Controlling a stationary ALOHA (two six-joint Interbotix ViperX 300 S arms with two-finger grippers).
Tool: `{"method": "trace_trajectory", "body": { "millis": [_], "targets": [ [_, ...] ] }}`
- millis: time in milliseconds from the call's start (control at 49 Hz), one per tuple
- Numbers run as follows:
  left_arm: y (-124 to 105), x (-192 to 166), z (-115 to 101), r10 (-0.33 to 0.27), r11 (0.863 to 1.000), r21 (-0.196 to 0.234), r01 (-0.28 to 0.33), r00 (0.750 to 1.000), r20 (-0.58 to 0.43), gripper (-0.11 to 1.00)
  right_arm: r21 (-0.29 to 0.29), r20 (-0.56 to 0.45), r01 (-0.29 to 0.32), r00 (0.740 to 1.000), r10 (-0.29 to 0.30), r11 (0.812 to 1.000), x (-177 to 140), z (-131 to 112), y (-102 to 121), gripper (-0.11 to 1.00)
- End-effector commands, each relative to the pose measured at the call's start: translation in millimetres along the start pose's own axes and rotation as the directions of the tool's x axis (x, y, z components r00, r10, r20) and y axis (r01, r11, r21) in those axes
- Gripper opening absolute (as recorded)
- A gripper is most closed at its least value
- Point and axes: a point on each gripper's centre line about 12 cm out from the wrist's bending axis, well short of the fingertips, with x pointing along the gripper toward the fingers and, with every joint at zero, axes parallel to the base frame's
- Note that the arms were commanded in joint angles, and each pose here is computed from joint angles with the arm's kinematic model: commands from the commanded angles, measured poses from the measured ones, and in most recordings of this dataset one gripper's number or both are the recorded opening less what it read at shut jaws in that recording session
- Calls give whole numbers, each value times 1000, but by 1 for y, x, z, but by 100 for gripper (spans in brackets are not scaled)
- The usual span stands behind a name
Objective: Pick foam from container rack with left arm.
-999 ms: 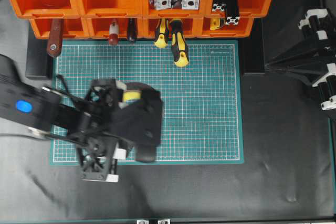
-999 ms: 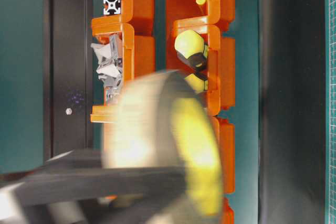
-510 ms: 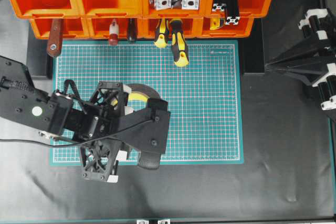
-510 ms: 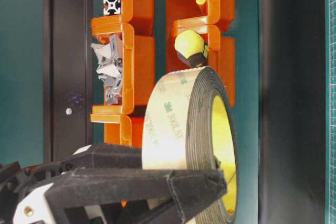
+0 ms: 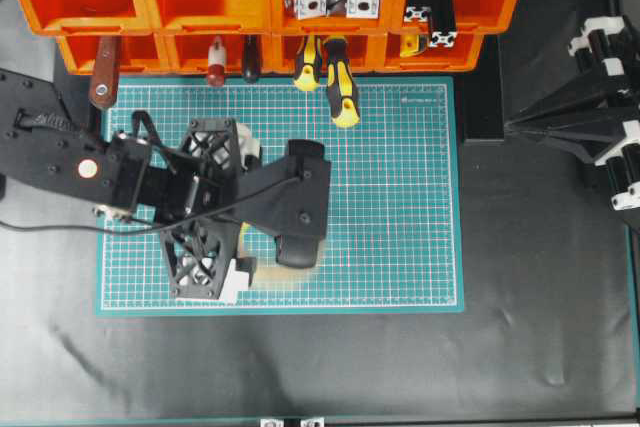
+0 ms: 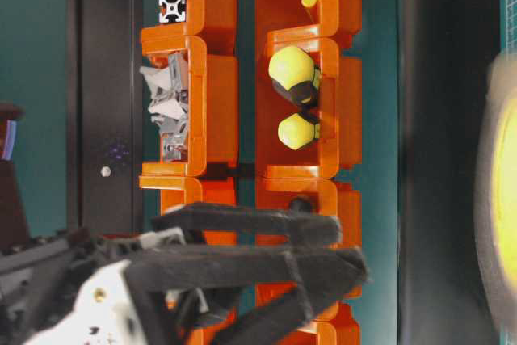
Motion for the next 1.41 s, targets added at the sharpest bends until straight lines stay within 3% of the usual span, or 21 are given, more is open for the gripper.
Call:
{"method": "trace_trajectory", "body": {
  "millis": [0,714,938,1183,1387],
  "targets": [
    [4,-20,1,-2,1000,-6,2,999,51,91,3,35,-5,999,5,1000,2,11,2,0],
    [5,-41,-12,-10,1000,-19,12,996,84,91,3,38,-4,999,4,1000,2,12,2,0],
    [6,-62,-16,-15,999,-40,20,992,124,91,3,37,-4,999,4,1000,2,12,2,0],
    [4,-116,-27,-43,996,-60,59,968,246,91,3,37,-4,999,4,1000,2,12,2,0],
    [9,-156,-47,-62,995,-45,85,927,369,89,3,38,-4,999,4,1000,2,12,2,0]
  ]
}}
